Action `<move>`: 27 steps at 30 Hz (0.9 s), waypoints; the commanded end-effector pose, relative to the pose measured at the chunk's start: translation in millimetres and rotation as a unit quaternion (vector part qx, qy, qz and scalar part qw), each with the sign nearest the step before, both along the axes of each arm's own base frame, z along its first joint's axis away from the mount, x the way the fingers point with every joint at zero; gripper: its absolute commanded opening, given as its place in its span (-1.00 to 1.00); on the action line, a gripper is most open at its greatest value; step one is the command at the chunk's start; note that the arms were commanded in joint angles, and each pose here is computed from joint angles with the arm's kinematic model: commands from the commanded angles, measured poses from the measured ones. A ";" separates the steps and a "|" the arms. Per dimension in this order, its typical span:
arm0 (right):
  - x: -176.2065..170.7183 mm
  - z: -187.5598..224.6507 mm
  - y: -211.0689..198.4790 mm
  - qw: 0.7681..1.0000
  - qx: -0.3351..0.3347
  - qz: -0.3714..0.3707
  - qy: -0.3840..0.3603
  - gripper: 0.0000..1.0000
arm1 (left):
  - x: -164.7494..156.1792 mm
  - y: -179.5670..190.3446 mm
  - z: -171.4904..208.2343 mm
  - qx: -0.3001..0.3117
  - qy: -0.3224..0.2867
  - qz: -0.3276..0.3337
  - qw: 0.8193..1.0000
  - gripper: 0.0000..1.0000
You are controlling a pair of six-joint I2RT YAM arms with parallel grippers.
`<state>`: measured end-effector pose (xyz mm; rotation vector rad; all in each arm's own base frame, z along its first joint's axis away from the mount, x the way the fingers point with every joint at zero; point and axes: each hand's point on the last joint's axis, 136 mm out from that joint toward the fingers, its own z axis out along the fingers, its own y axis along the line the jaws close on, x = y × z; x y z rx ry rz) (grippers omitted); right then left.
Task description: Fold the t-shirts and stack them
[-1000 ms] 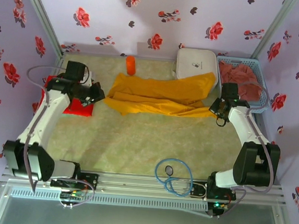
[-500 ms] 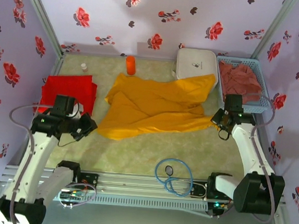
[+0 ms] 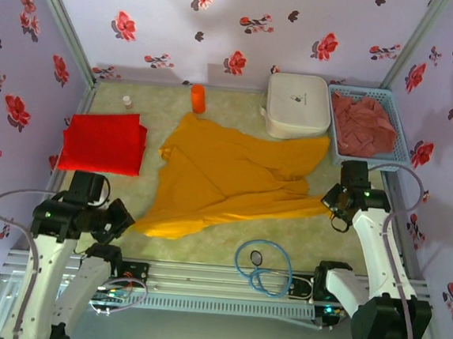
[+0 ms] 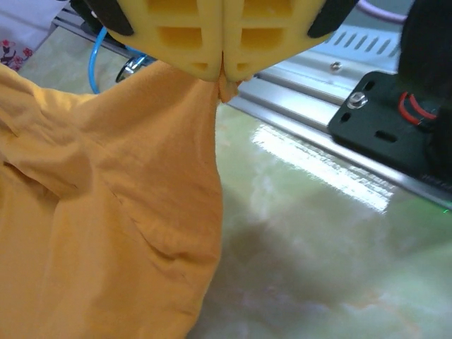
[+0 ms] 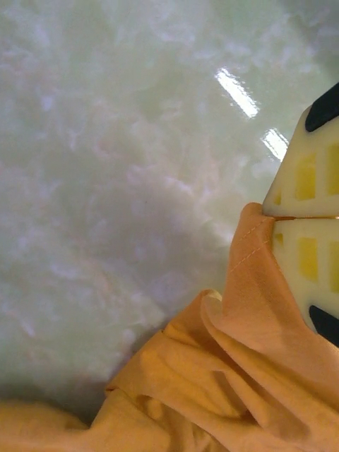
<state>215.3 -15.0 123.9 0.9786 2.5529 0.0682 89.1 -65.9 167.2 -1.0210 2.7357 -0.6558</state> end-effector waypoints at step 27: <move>112.8 12.1 19.2 0.994 0.031 0.068 -0.079 0.77 | 171.9 -11.3 20.6 0.079 -0.147 -0.107 0.980 -0.01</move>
